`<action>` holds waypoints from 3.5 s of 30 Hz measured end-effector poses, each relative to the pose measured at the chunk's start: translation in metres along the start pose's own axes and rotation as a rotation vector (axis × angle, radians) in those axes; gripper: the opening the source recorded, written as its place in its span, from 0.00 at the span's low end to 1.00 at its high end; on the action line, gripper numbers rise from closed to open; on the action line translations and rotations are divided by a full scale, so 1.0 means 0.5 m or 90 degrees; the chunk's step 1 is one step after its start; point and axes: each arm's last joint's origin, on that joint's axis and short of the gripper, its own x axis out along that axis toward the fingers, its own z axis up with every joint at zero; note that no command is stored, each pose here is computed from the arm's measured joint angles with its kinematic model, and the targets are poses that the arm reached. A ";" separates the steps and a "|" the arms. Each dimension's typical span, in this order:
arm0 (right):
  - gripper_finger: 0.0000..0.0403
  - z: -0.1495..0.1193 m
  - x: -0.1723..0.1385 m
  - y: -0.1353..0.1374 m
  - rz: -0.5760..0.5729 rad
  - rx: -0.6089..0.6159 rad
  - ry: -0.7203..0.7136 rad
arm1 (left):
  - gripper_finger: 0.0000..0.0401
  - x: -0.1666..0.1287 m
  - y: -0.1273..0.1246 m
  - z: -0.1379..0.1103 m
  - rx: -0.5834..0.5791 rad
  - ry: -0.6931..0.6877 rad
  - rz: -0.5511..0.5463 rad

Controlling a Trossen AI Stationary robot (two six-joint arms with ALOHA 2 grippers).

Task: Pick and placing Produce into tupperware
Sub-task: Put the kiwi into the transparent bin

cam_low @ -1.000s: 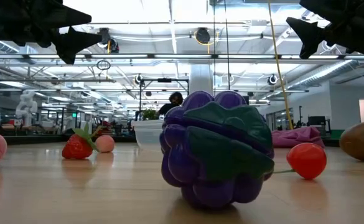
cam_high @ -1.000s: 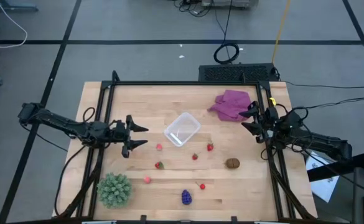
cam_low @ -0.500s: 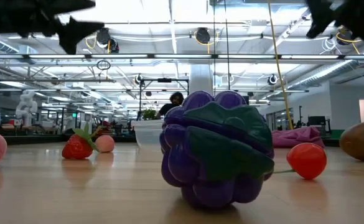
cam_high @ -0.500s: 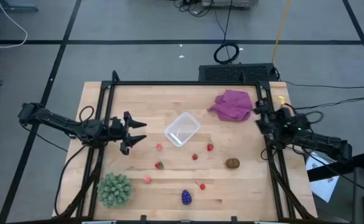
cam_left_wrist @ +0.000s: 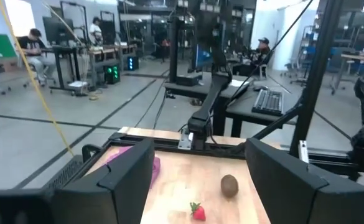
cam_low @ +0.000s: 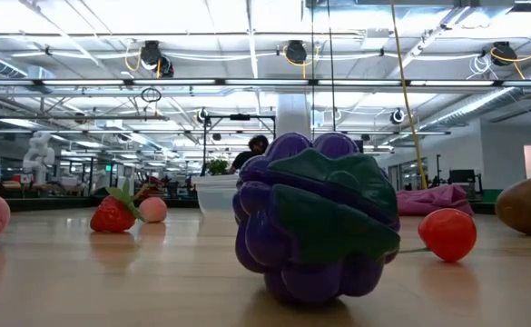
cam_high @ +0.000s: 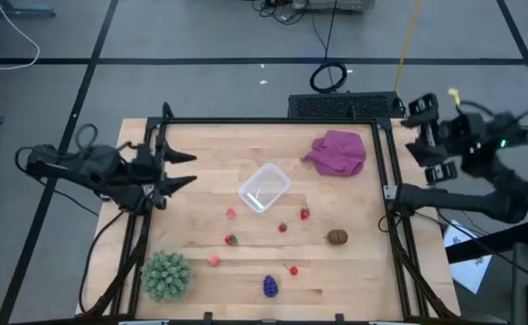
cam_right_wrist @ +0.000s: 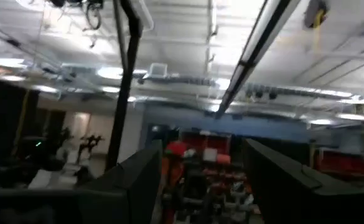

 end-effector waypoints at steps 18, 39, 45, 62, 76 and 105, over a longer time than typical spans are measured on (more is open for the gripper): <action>0.53 -0.208 0.175 -0.045 -0.055 0.183 0.934 | 0.64 0.016 -0.009 -0.011 -0.049 0.174 0.080; 0.53 -0.472 0.092 -0.019 -0.133 0.328 1.231 | 0.64 0.034 -0.015 -0.020 -0.039 0.190 0.097; 0.53 -0.470 0.084 -0.017 -0.191 0.365 1.205 | 0.64 0.034 -0.015 -0.020 -0.025 0.191 0.095; 0.74 -0.439 0.093 0.015 -0.251 0.420 1.129 | 0.64 0.034 -0.015 -0.020 -0.043 0.190 0.098; 0.83 -0.427 0.095 0.097 -0.166 0.423 1.178 | 0.64 0.034 -0.015 -0.020 -0.050 0.189 0.099; 0.83 -0.562 0.023 0.186 -0.073 0.421 1.136 | 0.64 0.035 -0.016 -0.014 -0.067 0.169 0.097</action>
